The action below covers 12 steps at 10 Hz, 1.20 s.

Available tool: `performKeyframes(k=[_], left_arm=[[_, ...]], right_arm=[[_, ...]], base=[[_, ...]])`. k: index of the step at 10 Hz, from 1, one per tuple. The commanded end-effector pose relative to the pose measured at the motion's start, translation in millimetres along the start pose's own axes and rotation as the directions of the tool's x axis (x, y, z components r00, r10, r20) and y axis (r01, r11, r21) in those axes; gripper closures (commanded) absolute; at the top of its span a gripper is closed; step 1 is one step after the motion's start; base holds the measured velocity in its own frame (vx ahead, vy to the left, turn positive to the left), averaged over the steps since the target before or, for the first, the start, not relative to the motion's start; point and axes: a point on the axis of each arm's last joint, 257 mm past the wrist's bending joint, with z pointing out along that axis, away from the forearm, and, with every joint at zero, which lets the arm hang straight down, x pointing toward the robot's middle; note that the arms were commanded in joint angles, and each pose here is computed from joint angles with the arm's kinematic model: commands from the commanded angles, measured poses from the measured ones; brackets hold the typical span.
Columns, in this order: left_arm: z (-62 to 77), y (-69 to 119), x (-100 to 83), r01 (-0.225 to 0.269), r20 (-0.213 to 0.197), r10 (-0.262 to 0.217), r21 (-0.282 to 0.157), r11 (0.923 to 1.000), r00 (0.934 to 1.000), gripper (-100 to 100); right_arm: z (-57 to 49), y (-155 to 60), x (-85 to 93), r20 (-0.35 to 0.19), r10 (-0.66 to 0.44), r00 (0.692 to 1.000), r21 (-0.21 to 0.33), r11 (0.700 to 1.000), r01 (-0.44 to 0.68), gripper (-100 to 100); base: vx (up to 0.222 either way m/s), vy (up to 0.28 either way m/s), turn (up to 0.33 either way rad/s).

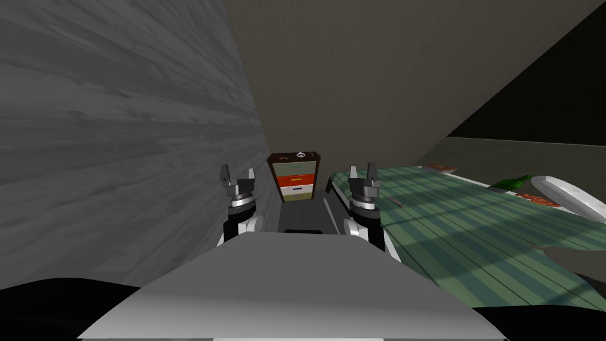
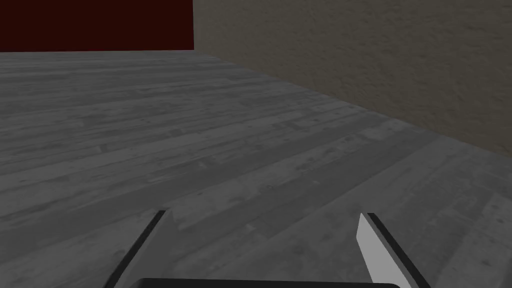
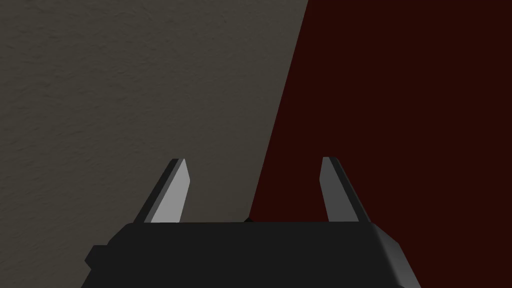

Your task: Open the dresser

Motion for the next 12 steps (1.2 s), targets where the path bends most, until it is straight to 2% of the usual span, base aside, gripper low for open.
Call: performKeyframes(k=[1,9,10,12], left_arm=[[0.0,0.0,0.0,0.000,0.000,0.000,0.000,1.0000,1.0000,0],[0.1,-0.2,0.0,0.000,0.000,0.000,0.000,1.0000,1.0000,0],[1.0,3.1,3.7,-0.008,-0.037,0.008,-0.013,0.9999,0.9993,-100],[2.4,10.4,7.7,-0.019,-0.083,0.015,-0.038,0.9991,0.9964,-100]], right_arm=[[0.0,0.0,0.0,0.000,0.000,1.000,0.000,1.000,0.000,0],[0.1,0.2,0.0,0.000,0.000,1.000,0.000,1.000,0.000,0],[0.1,0.2,0.0,0.000,0.000,1.000,0.000,1.000,0.000,0],[-0.1,-0.1,0.0,0.000,0.000,1.000,0.000,1.000,0.000,0]], base=[[0.000,0.000,0.000],[0.000,0.000,0.000],[0.018,-0.012,0.010],[0.047,-0.020,0.015]])
